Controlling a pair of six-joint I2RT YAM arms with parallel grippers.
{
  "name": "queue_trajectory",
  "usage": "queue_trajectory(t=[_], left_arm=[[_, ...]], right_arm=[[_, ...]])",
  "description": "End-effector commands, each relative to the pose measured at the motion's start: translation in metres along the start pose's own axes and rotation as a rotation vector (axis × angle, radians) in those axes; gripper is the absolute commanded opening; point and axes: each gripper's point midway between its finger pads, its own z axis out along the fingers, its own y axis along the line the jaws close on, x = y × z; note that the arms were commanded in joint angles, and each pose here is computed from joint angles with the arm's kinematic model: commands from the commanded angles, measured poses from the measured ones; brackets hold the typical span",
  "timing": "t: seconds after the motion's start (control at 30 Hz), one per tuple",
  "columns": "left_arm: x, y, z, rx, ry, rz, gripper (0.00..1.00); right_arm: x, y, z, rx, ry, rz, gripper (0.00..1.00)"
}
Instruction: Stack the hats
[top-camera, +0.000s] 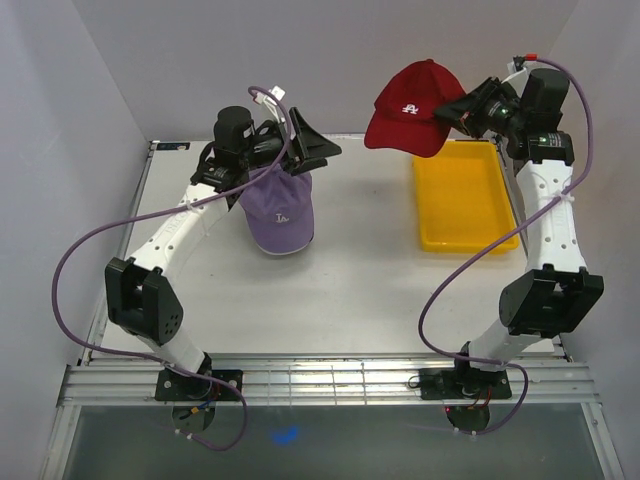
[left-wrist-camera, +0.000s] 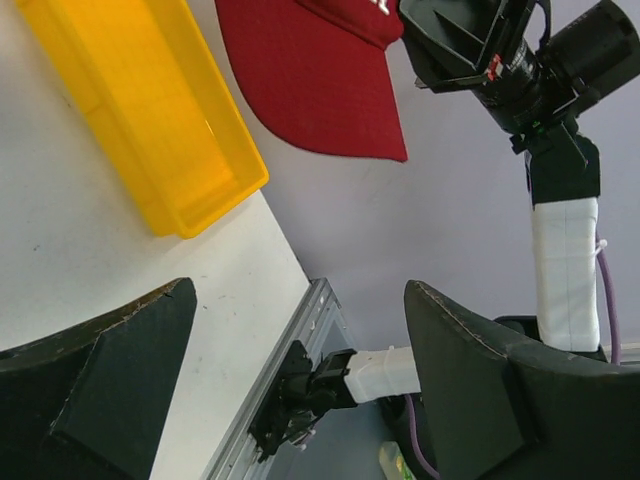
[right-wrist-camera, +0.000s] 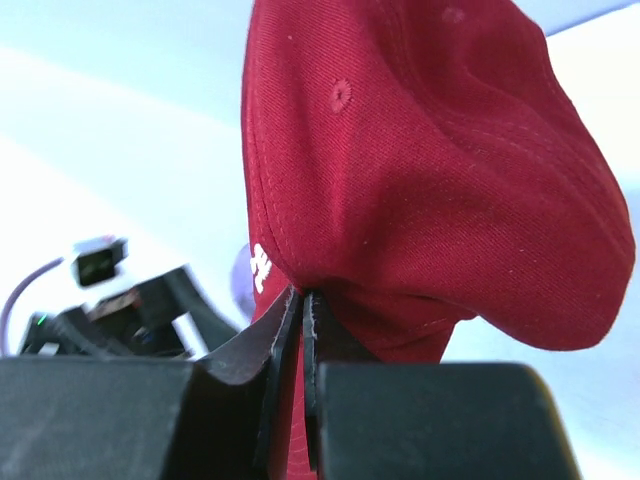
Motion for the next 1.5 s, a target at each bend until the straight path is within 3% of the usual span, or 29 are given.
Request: queue_trajectory(t=[0.0, 0.53, 0.67, 0.8, 1.0, 1.03, 1.13, 1.17, 1.2, 1.23, 1.33, 1.47], left_arm=[[-0.016, -0.039, -0.001, 0.099, -0.015, 0.031, 0.95], [-0.029, -0.054, 0.008, 0.215, -0.014, -0.005, 0.95], [-0.027, -0.062, 0.003, 0.251, -0.012, -0.009, 0.88], [-0.026, -0.066, 0.000, 0.277, -0.009, -0.023, 0.76], [-0.025, -0.073, -0.008, 0.311, -0.019, -0.020, 0.44], [-0.023, -0.071, -0.008, 0.310, -0.015, -0.035, 0.29], [-0.022, -0.074, -0.012, 0.338, -0.008, -0.060, 0.10], [-0.024, -0.076, -0.015, 0.354, -0.020, -0.054, 0.00], [-0.026, -0.078, -0.018, 0.364, -0.029, -0.059, 0.00], [-0.029, -0.077, -0.020, 0.371, -0.047, -0.073, 0.00], [-0.038, -0.072, -0.032, 0.397, -0.097, -0.128, 0.00], [-0.053, -0.067, -0.049, 0.426, -0.154, -0.165, 0.00]], right_arm=[[0.007, 0.072, -0.014, -0.210, 0.017, -0.092, 0.08], [0.051, 0.136, -0.005, -0.421, 0.153, -0.083, 0.08], [0.053, 0.141, -0.002, -0.431, 0.164, -0.076, 0.08], [0.057, 0.146, 0.001, -0.466, 0.191, -0.071, 0.08], [0.061, 0.143, 0.009, -0.467, 0.213, -0.064, 0.08], [0.061, 0.143, 0.011, -0.469, 0.218, -0.063, 0.08], [0.066, 0.145, 0.017, -0.474, 0.233, -0.062, 0.09], [0.069, 0.145, 0.018, -0.471, 0.239, -0.058, 0.14], [0.069, 0.144, 0.019, -0.465, 0.236, -0.055, 0.21], [0.069, 0.145, 0.016, -0.466, 0.228, -0.057, 0.35], [0.070, 0.136, 0.017, -0.438, 0.206, -0.049, 0.56], [0.075, 0.122, 0.022, -0.406, 0.210, -0.020, 0.67]])
